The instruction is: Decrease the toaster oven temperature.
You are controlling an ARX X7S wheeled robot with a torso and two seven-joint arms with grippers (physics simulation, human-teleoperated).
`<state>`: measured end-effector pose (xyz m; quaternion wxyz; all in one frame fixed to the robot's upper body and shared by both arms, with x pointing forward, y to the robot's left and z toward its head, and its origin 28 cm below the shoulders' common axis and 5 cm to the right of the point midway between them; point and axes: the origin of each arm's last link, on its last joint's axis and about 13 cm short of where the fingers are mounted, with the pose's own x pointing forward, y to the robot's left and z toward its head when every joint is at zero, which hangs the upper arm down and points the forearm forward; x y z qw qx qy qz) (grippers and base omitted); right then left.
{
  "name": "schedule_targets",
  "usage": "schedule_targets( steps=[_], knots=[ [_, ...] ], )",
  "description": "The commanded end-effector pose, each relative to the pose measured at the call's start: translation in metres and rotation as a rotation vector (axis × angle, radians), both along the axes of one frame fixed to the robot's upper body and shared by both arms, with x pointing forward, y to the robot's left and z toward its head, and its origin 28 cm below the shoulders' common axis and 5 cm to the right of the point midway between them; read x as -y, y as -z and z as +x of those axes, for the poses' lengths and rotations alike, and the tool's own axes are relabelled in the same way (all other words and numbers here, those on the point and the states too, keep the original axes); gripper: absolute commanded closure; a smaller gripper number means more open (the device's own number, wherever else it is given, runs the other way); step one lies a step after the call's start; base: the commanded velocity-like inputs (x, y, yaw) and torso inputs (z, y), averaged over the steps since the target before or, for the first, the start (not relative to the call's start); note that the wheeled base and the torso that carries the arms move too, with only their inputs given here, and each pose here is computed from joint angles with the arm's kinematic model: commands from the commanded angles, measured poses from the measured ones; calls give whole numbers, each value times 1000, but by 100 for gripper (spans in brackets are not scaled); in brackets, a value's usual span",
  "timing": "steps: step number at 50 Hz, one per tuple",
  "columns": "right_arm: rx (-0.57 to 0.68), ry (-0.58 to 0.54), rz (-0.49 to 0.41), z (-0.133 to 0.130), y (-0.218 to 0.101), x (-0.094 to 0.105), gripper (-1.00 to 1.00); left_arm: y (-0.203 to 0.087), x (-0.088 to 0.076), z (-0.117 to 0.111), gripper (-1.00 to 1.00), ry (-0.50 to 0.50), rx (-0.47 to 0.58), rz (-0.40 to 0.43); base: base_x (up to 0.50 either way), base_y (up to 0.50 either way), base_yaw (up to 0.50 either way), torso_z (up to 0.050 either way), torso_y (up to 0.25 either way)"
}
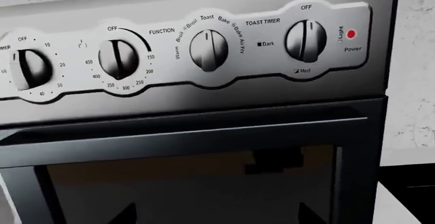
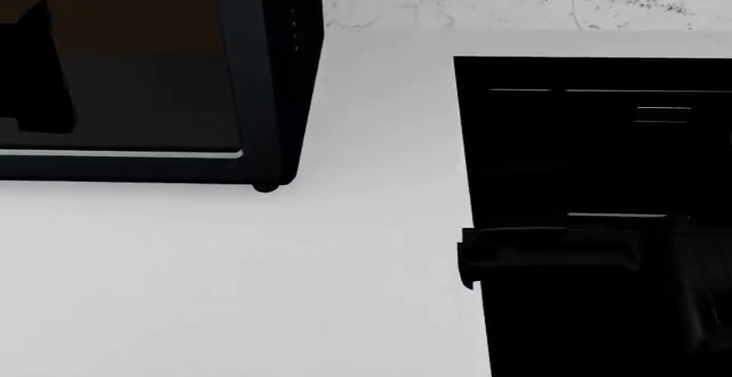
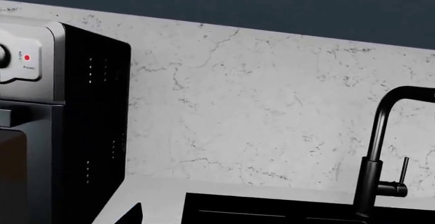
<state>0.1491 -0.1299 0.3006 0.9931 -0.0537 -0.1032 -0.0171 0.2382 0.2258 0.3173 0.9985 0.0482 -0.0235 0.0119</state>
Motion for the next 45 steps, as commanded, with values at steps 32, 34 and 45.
schedule_targets(
  steps=[32, 34, 45],
  knots=[
    [6, -27, 37, 5, 4, 3, -100, -106, -27, 14, -100, -155, 111, -244, 0, 0, 0, 0, 0],
    [2, -27, 39, 6, 4, 3, -100, -106, -27, 20, -100, -152, 98, -245, 0, 0, 0, 0, 0],
    [-7, -34, 42, 8, 6, 1, -100, -111, -27, 37, -100, -83, 46, -254, 0, 0, 0, 0, 0]
  ],
)
